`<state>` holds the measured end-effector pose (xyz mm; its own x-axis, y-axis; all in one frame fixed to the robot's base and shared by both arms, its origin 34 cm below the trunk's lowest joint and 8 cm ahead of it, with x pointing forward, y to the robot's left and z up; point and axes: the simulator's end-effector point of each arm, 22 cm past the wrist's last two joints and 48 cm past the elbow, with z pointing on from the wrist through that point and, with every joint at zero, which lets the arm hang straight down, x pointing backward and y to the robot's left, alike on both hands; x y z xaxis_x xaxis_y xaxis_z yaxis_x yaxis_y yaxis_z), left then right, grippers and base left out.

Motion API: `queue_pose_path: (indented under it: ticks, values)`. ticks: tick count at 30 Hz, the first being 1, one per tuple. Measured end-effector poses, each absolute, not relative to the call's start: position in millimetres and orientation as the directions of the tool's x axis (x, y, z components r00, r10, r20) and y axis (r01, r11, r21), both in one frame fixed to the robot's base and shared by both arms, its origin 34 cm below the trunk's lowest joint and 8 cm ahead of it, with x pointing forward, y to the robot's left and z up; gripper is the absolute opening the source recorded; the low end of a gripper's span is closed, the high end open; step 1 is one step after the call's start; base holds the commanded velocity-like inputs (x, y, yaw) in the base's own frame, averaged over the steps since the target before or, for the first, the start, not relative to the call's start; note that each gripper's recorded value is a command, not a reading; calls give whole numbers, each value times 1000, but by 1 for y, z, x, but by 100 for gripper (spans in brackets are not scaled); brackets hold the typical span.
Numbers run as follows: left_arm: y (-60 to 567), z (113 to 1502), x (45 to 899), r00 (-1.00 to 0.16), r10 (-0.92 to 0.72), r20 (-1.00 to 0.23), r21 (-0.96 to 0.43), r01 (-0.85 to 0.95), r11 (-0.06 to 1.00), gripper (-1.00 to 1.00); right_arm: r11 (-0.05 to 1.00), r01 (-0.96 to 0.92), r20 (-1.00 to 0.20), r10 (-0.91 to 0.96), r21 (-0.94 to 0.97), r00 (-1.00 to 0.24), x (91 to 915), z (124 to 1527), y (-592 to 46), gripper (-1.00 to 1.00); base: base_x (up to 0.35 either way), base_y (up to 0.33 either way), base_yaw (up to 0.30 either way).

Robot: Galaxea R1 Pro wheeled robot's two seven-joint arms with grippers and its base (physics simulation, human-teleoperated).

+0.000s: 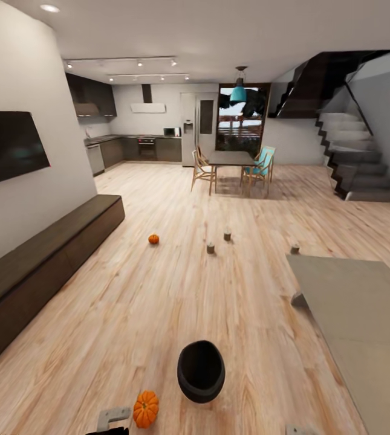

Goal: Place each of the two pumpkins and all three candles from the living room inside a cabinet in the living room (use any cabinet), then make sure every cabinet is closed, and position the cauldron so it is next to a table in the living room.

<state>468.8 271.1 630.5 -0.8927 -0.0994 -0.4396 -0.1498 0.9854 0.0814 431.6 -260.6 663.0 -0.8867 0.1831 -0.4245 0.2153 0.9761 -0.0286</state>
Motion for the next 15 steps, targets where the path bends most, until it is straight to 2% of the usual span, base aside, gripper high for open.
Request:
queue_pose_path:
  ticks: [3,11,15]
  values:
    - [271,630,469,-893,-99,-439,81,-150,985,100,976,215,-425,183,-29,-887,432,663,-261,100,170,-225,115]
    - [270,630,469,-893,-99,-439,81,-149,985,100,976,215,-425,183,-29,-887,432,663,-261,100,174,-169,23]
    - [272,631,469,-893,-99,-440,83,-150,985,100,976,215,-424,183,-29,-887,432,663,-261,100,216,-153,158]
